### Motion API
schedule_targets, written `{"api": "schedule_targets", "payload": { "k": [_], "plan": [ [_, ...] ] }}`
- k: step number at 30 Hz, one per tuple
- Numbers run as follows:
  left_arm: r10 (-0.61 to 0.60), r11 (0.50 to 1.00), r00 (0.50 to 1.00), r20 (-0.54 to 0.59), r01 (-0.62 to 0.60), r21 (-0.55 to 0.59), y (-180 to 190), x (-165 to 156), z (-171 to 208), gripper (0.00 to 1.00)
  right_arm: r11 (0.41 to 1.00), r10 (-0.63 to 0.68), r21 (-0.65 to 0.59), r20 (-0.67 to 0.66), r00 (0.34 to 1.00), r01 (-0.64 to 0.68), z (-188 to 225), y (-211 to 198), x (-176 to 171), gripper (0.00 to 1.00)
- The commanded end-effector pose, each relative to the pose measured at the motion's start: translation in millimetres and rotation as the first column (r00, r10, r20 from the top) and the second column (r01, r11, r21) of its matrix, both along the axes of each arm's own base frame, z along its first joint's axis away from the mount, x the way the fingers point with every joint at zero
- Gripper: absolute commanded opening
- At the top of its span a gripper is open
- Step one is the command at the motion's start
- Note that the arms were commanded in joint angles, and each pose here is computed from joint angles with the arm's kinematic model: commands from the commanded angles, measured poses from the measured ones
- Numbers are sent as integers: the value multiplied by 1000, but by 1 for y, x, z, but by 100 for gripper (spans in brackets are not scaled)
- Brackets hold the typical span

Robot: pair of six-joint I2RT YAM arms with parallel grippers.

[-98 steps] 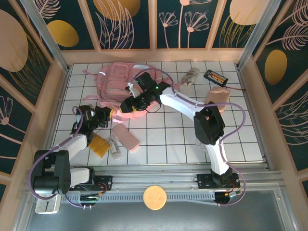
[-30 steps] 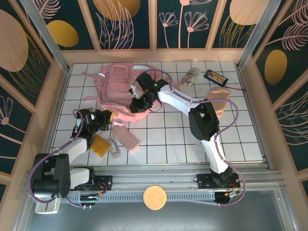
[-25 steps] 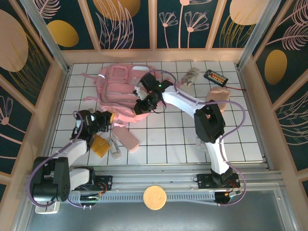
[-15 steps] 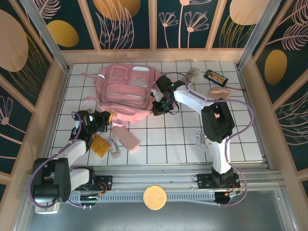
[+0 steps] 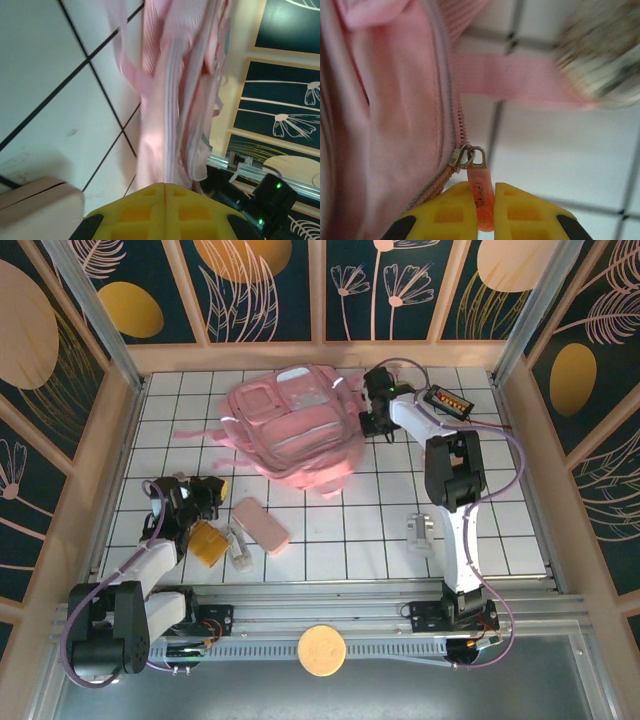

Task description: Pack the student bag

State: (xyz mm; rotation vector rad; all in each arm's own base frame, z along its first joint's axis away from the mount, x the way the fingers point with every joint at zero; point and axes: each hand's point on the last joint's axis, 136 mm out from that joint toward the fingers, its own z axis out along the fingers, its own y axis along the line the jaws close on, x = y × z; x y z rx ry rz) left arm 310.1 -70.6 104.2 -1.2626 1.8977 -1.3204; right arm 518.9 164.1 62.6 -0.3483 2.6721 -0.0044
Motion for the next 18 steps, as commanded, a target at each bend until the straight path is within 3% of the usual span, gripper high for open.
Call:
{"api": "schedule_targets", "payload": {
  "k": [1,3,4,6,8,11,14,18],
  "plan": [
    [4,1000,999,-36,-4,3,1,-11,-13,0,998,-20,-50,88,996,24,11,-5,34,0],
    [-18,1000,1000,-11,18,17,-1,-9,-6,0,1000,4,22,90,996,-6,23,11,37,0],
    [-38,999,999,10,38,31,-2,-5,0,7,998,24,59,98,995,-29,31,22,35,0],
    [-89,991,996,33,85,99,-4,5,15,60,992,60,105,121,991,-73,50,43,26,0],
    [-126,983,990,62,116,142,-7,16,35,98,979,109,163,113,988,-126,65,66,8,0],
    [-165,978,981,102,150,148,-20,27,61,99,963,170,196,87,982,-184,79,93,-21,0],
    [-261,960,961,93,248,132,-64,29,73,99,946,211,241,49,976,-216,90,113,-51,0],
    [-279,960,958,70,281,-16,-118,13,72,99,928,244,287,13,970,-237,97,130,-86,0]
  ]
}}
